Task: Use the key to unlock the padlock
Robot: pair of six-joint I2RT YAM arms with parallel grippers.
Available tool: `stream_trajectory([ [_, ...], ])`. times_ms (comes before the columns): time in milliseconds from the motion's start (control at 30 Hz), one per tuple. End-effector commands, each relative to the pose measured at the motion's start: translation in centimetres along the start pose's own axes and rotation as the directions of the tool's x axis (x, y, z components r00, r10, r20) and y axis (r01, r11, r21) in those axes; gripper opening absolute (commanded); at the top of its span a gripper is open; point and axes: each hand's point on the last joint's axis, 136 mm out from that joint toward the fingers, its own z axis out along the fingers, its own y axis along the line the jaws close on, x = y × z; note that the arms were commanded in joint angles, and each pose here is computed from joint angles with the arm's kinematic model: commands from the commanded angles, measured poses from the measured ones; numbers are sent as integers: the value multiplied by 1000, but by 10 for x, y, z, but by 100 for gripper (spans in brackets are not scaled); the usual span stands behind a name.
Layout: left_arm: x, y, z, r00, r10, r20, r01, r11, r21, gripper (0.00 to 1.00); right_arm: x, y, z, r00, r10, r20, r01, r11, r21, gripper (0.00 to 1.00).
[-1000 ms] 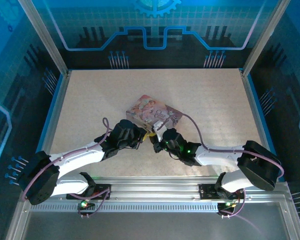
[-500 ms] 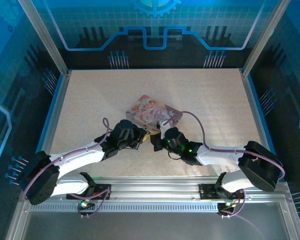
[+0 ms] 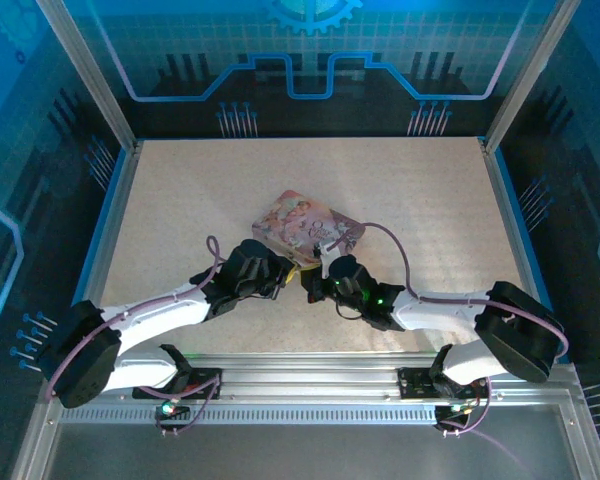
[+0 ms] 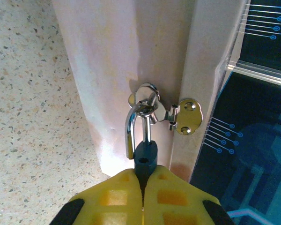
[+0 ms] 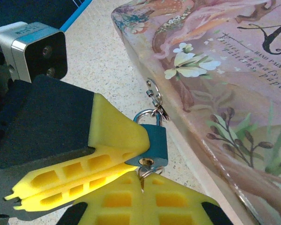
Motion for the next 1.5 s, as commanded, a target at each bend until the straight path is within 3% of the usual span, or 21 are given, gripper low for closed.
stream_trajectory([
  [0, 14, -23, 0, 998, 33, -56, -29, 996, 82, 12, 8, -10, 4, 999, 36, -12, -36, 999, 29, 0],
  [167, 9, -18, 3, 999, 45, -31, -43, 997, 63, 24, 15, -18, 5, 998, 58, -14, -58, 997, 45, 0],
  [300, 6, -14, 1, 998, 62, -18, -62, 997, 47, 41, 20, -22, 6, 997, 71, -25, -69, 996, 50, 0],
  [567, -12, -9, -20, 985, 156, 69, -156, 988, -9, 52, 24, -27, 2, 992, 126, -19, -125, 992, 35, 0],
  [867, -28, -12, -44, 930, 334, 153, -326, 943, -72, 58, 33, -31, -4, 949, 316, -20, -316, 949, 19, 0],
  [1267, -29, -7, -46, 922, 354, 153, -346, 935, -80, 60, 53, -62, -12, 798, 603, 15, -602, 795, 73, 0],
  [1467, -29, -6, -47, 924, 352, 149, -344, 936, -79, 60, 57, -67, -11, 753, 658, 11, -656, 751, 73, 0],
])
